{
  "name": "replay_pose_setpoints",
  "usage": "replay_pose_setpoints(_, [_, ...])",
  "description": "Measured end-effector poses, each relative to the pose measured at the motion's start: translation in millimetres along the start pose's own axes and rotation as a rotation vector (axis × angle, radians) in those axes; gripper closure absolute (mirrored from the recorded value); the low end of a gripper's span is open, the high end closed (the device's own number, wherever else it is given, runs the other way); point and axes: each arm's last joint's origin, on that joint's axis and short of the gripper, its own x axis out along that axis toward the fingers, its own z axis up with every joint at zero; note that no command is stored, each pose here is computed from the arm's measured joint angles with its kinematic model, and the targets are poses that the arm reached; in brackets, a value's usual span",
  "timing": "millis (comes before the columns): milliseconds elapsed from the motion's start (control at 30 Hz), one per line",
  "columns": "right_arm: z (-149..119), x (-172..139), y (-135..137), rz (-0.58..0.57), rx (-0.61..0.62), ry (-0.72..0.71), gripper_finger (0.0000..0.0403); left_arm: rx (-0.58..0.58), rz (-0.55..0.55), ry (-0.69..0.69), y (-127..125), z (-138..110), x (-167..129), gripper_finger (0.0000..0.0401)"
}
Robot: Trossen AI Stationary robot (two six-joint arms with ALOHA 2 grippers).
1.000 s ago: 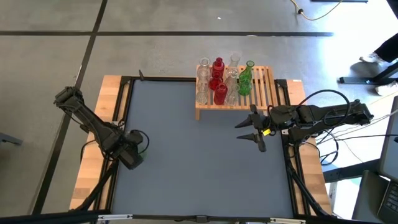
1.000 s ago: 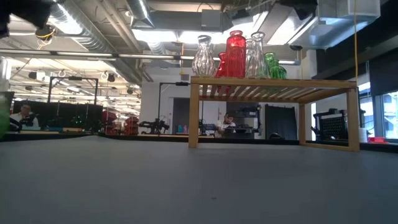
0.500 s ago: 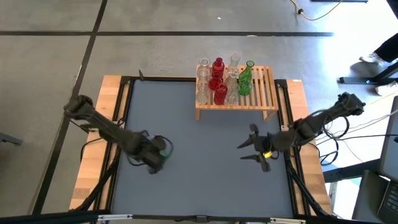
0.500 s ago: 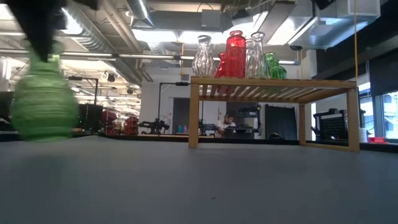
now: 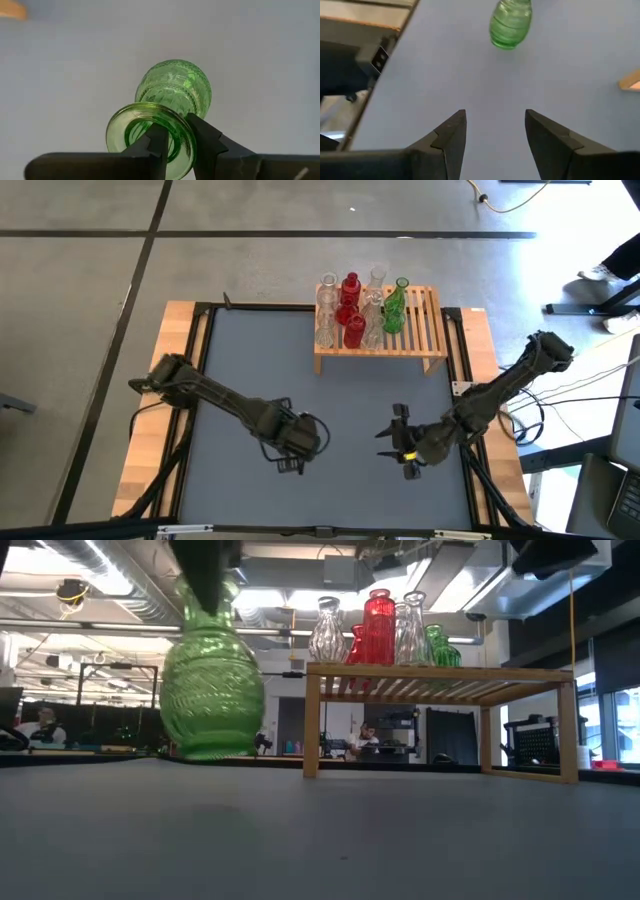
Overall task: Sort vases onto shelf
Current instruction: Put the green vase onto the shelf aligned with the other green transparent vase
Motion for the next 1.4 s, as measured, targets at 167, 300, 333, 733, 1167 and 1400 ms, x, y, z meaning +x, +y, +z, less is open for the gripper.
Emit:
replay_pose_setpoints(167, [-10.3,22.3,8.2,-0.064,0.009,0.060,0.0217,0.043,-0.005,0.007,-15.0,18.2,14.5,0.0351])
replay_pose_setpoints(300, [-17.3,35.8,11.4,-0.090,0.025,0.103,0.0217,0.067,-0.016,-0.002,-24.3,26.5,20.9,0.0348])
replay_pose_setpoints(333, [-18.7,38.6,12.1,-0.095,0.024,0.111,0.0217,0.067,-0.021,-0.008,-25.6,27.7,20.6,0.0345])
replay_pose_setpoints(733, [-23.3,47.6,14.2,-0.106,0.013,0.136,0.0217,0.027,-0.042,-0.042,-29.5,32.0,22.2,0.0253])
replay_pose_setpoints(1167, [-19.9,48.2,16.9,-0.052,0.033,0.116,0.0217,0.060,-0.027,-0.137,-32.0,33.8,-14.3,0.0240])
replay_pose_setpoints(1400, [-10.4,53.7,20.1,-0.088,0.073,-0.010,0.0188,0.194,0.012,-0.085,-50.0,2.2,-29.0,0.0240])
